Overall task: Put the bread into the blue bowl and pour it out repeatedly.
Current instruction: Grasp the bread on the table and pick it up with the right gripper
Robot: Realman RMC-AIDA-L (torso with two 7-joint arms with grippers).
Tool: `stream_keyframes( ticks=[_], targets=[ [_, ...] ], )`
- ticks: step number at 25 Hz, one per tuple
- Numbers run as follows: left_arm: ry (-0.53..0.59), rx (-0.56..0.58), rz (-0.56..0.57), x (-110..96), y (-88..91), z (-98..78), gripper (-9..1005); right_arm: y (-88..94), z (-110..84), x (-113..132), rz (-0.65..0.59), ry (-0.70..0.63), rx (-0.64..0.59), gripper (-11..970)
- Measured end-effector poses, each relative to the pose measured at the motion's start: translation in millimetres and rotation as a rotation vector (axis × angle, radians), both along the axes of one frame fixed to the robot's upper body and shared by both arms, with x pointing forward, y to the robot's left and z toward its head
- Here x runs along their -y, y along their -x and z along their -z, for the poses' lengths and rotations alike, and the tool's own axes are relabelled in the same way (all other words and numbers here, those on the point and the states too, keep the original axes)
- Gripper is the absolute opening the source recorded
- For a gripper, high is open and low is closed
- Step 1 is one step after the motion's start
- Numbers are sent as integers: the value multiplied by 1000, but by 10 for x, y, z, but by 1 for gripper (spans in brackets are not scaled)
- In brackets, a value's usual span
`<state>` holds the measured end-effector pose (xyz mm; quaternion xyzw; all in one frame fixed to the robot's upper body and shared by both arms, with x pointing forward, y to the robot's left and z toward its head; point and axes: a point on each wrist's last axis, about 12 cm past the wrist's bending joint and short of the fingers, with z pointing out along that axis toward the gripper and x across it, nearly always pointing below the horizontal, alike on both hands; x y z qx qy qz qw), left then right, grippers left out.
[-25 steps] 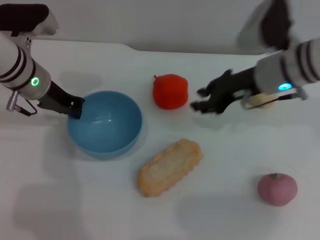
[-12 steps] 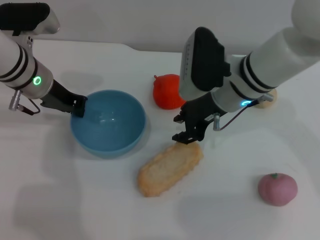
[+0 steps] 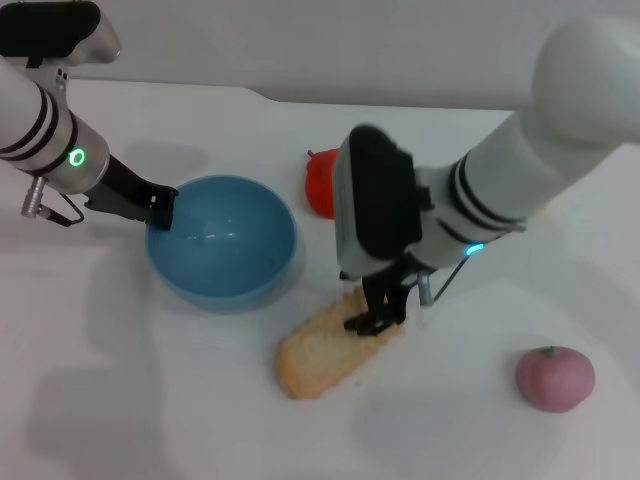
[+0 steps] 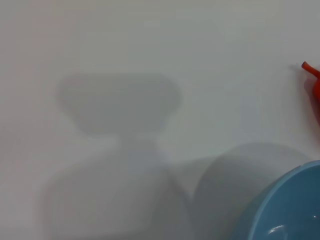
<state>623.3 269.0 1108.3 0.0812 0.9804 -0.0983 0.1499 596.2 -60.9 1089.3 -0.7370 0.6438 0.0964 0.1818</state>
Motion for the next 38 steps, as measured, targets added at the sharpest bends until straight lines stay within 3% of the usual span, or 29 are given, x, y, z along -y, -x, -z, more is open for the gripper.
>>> stream_keyframes(
  ticks=[10,20,25,33,38],
  targets=[
    [1,2,-5,3,-7,-9,32,130,129,-48,-79,44,23,644],
    [6,3,-5,15,-15,-23,32,225,170,-10,-110,92,-36,642],
    [10,-1,-4,19,-12,-24,35,229,162,-7,-90,95,-52,560],
    [8,1,-4,13,-20,-38,36,154,37,-6,-27,29,-96,311],
    [5,3,1,18,-30,-53,36,47,-141,35,35,-50,-144,289]
  ],
)
